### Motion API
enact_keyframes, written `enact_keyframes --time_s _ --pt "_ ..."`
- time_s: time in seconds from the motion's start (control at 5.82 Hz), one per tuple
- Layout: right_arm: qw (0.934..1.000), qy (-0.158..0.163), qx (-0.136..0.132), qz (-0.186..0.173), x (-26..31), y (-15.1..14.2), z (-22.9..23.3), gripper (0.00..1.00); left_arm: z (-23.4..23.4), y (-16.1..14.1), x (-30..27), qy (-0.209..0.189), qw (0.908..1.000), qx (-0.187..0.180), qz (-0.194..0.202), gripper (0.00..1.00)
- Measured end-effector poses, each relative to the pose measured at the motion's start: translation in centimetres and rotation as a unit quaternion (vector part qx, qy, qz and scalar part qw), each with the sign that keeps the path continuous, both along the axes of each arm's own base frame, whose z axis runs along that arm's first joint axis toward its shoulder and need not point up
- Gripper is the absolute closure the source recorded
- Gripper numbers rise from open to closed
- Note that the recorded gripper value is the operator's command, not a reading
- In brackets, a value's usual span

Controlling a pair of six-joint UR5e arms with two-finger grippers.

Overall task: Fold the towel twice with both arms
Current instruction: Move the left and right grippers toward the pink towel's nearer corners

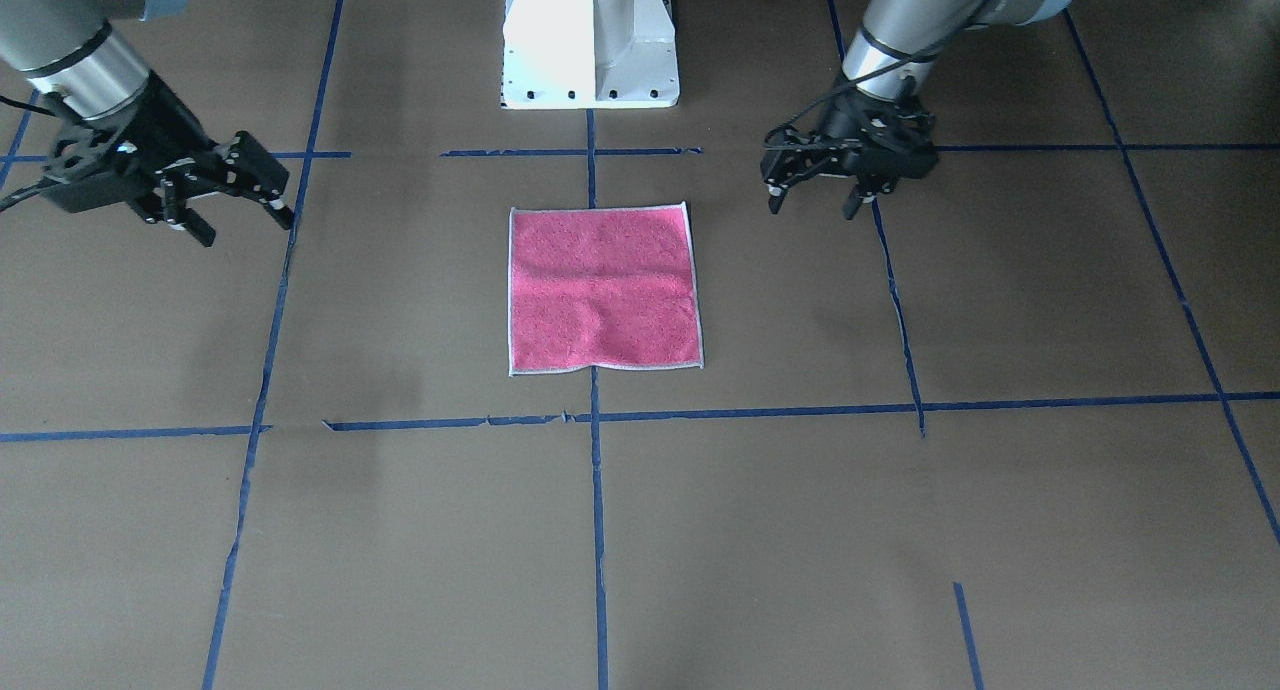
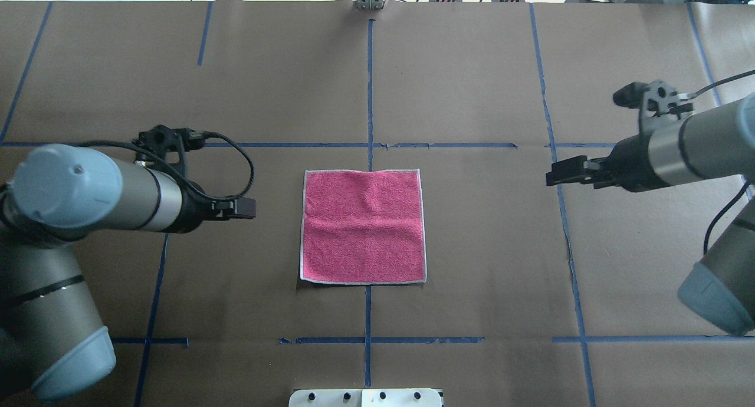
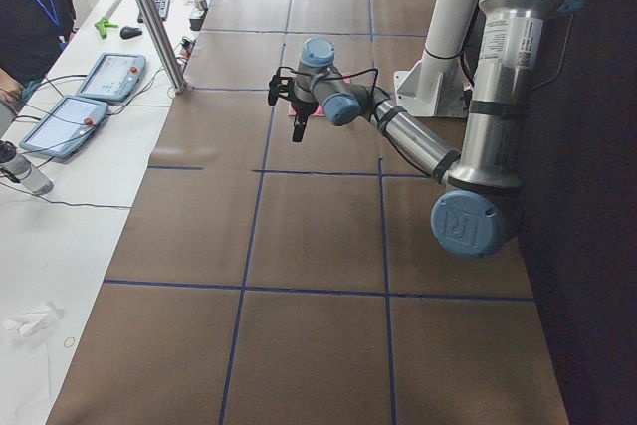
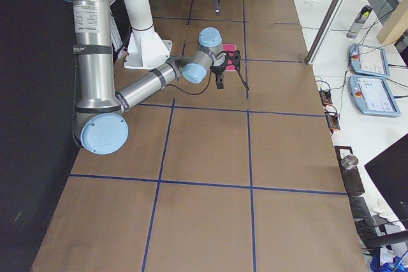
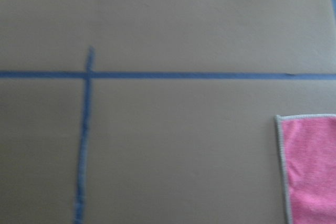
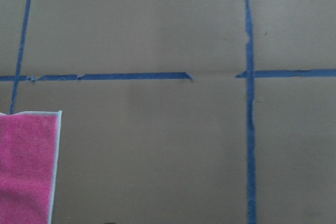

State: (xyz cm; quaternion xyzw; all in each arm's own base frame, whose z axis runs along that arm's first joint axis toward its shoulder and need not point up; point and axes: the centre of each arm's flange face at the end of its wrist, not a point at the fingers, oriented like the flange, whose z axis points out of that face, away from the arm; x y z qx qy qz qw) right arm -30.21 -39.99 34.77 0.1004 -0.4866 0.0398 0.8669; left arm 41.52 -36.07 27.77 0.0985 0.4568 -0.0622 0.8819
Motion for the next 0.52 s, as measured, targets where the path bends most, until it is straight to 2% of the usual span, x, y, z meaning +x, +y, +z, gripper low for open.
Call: enact_keyframes --time_s 0.17,0.52 --pt "0.9998 -0.001 -0.015 0.016 -4.5 2.4 -0.9 0.05 -1.7 2.3 3.1 0.000 0.9998 -0.018 -0.005 0.00" --pt "0.9967 -0.004 -0.064 0.049 -11.2 6.5 -3.2 0.13 -3.1 4.8 7.2 0.005 0.9973 -0.065 -0.035 0.28"
